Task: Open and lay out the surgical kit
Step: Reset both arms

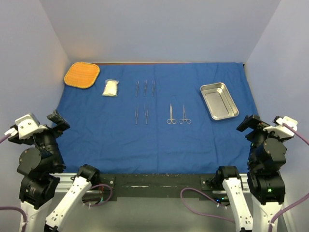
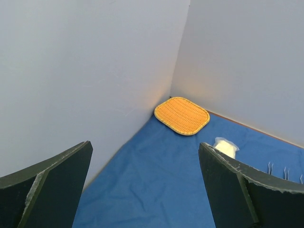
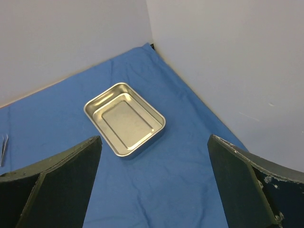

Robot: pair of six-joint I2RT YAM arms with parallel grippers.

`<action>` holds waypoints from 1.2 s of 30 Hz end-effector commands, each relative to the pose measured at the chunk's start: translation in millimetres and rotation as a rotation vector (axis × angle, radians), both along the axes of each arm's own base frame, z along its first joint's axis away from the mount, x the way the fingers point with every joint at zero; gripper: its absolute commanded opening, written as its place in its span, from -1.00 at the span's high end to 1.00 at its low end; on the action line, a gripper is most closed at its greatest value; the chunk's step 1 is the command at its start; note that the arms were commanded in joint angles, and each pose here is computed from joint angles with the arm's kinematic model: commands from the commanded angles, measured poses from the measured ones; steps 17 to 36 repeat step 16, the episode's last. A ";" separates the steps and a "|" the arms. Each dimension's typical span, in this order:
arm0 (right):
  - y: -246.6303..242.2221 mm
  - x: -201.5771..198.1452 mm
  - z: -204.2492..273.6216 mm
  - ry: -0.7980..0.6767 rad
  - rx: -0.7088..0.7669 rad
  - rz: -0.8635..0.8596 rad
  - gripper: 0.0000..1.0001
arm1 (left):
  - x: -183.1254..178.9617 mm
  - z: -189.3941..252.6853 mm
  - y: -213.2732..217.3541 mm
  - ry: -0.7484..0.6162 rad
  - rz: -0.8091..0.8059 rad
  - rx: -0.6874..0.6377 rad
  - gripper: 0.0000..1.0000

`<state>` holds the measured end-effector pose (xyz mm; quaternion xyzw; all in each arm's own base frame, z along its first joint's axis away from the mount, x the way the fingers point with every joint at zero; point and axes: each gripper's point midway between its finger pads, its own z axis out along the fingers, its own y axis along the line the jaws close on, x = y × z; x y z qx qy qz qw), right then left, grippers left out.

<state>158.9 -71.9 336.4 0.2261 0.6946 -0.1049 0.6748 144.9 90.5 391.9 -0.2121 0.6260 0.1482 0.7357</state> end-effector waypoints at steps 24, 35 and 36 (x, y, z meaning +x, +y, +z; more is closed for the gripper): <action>-0.5 -28.0 1.0 -0.019 0.015 -0.004 -0.97 | -29.4 11.8 12.9 -0.062 0.004 0.012 -1.00; -0.5 -28.0 1.0 -0.019 0.015 -0.004 -0.97 | -29.4 11.8 12.9 -0.062 0.004 0.012 -1.00; -0.5 -28.0 1.0 -0.019 0.015 -0.004 -0.97 | -29.4 11.8 12.9 -0.062 0.004 0.012 -1.00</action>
